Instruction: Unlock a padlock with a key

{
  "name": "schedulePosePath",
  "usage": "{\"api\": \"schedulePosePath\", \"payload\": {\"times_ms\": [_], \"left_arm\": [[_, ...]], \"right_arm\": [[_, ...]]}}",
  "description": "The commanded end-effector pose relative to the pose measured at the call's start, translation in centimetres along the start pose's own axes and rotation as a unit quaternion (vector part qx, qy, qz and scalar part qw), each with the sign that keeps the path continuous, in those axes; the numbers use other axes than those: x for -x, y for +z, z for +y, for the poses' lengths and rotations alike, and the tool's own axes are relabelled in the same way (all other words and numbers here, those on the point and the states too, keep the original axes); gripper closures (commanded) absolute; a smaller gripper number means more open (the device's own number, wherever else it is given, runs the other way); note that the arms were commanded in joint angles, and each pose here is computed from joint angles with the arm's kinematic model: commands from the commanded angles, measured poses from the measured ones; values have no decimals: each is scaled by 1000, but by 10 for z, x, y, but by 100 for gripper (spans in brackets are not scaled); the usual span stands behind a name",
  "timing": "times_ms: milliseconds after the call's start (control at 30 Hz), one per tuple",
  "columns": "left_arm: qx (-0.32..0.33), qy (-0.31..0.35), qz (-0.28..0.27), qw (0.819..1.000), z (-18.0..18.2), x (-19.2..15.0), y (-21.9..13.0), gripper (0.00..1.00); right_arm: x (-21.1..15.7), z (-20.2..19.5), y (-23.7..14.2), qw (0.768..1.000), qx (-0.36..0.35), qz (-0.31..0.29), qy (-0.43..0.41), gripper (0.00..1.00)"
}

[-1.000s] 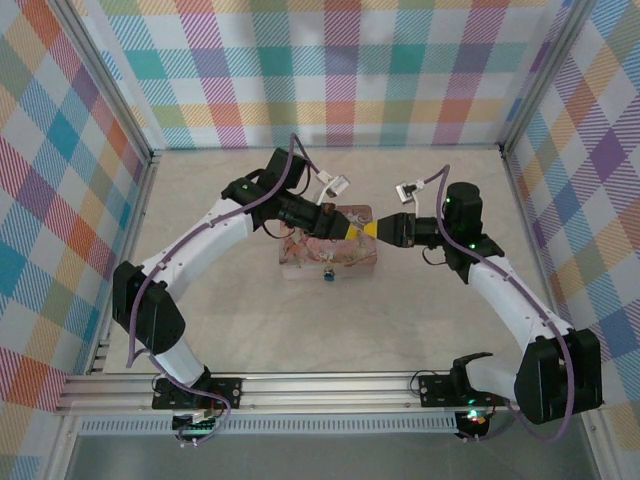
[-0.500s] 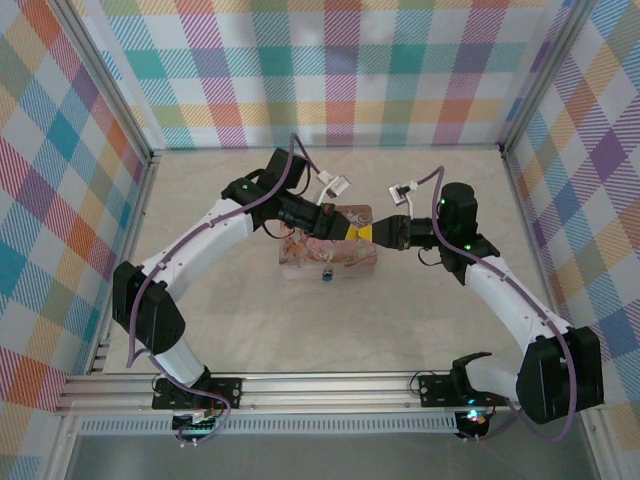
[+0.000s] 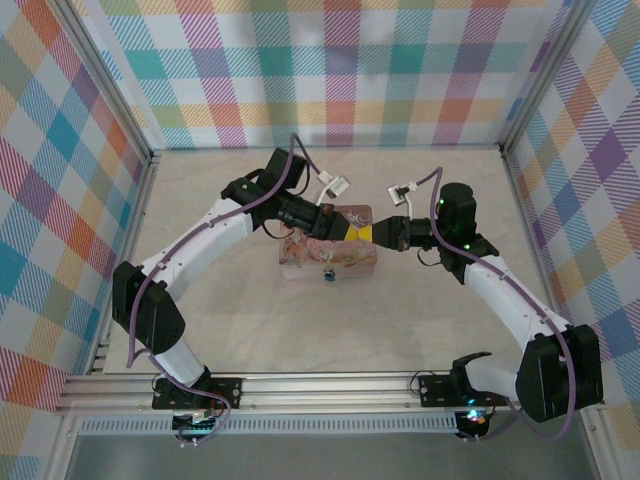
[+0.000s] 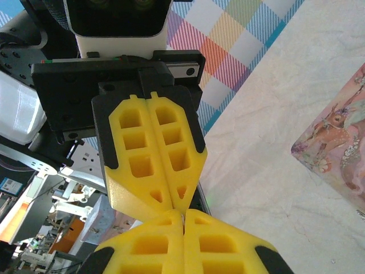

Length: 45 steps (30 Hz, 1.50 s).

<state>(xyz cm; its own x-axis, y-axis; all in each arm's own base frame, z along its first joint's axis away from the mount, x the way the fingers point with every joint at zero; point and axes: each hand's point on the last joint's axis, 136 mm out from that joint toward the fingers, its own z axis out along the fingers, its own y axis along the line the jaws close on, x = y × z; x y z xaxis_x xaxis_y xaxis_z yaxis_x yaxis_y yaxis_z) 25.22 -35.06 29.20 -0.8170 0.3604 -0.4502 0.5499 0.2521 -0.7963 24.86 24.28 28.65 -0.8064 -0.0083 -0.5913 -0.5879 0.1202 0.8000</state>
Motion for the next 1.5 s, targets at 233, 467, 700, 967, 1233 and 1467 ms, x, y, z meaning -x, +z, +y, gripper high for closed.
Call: {"api": "schedulePosePath", "payload": {"times_ms": [233,467,700,967,1233,1467], "left_arm": [[33,3,-61,998,3,15,-20,65],[70,-36,-157,984,26,29,-48,45],[114,-58,-251,959,44,37,-68,35],[59,-57,-343,936,32,47,-78,31],[13,-22,-382,924,1,63,-77,31],[-25,-6,-374,927,-18,71,-59,42]], "right_arm": [[-4,9,-3,999,-6,-6,-34,100],[7,9,-7,998,-33,-37,-33,100],[23,9,-14,994,-66,-84,-28,100],[48,13,-21,985,-74,-153,-5,100],[64,20,-20,976,-62,-208,22,100],[67,25,-11,972,-49,-226,29,100]]}}
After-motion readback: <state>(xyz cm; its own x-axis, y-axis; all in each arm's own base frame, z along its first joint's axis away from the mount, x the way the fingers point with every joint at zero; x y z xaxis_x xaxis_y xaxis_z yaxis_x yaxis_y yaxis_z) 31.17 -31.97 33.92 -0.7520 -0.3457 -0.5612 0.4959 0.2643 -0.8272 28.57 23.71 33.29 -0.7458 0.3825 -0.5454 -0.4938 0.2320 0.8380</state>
